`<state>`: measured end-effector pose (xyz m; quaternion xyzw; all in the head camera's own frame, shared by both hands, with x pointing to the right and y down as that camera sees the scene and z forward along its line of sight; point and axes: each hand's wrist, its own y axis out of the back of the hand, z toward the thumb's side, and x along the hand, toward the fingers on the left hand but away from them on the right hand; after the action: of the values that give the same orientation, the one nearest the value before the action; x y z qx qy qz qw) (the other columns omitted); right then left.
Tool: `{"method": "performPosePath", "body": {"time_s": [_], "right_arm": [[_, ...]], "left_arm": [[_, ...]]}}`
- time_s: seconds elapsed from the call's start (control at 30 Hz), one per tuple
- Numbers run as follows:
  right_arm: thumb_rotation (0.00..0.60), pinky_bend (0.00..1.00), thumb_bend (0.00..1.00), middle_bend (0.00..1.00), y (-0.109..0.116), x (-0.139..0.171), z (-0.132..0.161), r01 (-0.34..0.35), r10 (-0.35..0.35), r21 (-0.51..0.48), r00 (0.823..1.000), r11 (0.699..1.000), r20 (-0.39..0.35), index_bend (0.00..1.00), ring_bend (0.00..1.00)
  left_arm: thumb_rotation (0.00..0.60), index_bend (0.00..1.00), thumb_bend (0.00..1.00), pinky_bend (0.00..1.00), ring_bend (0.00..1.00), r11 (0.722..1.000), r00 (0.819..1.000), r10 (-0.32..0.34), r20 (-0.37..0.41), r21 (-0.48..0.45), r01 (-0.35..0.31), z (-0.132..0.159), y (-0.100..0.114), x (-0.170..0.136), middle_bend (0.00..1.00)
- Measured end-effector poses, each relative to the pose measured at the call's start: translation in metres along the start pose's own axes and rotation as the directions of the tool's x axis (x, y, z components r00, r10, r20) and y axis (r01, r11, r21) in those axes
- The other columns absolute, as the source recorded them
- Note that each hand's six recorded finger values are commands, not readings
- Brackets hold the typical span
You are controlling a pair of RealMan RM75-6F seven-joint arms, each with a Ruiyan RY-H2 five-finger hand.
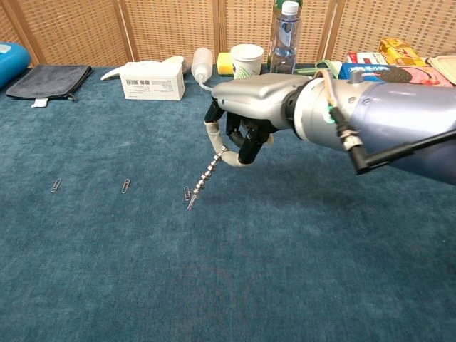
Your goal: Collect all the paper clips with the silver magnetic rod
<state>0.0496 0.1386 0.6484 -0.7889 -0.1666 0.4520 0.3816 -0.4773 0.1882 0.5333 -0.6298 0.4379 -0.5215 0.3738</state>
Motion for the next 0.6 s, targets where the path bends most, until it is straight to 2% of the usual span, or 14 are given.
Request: {"method": "performPosePath", "body": {"time_s": [0.23,0.6], "right_arm": [[0.6,0.64,0.51,0.82,-0.007,-0.015,0.003,-0.014,0.014,-0.013,1.0,1.0,0.022,0.65,0.83],[0.6,0.64,0.51,0.82,-0.013,-0.029,0.016,-0.027,0.028,-0.036,1.0,0.999,0.014,0.65,0.83]], "left_arm": [[0.06,0.17,0.36,0.15,0.16,1.0,1.0,0.0,0.002,-0.001,0.0,0.0,0.0,0.001,0.21],[0.057,0.17,0.36,0.15,0.16,1.0,1.0,0.001,0.0,0.0,-0.001,0.0,0.0,0.002,0.21]]}}
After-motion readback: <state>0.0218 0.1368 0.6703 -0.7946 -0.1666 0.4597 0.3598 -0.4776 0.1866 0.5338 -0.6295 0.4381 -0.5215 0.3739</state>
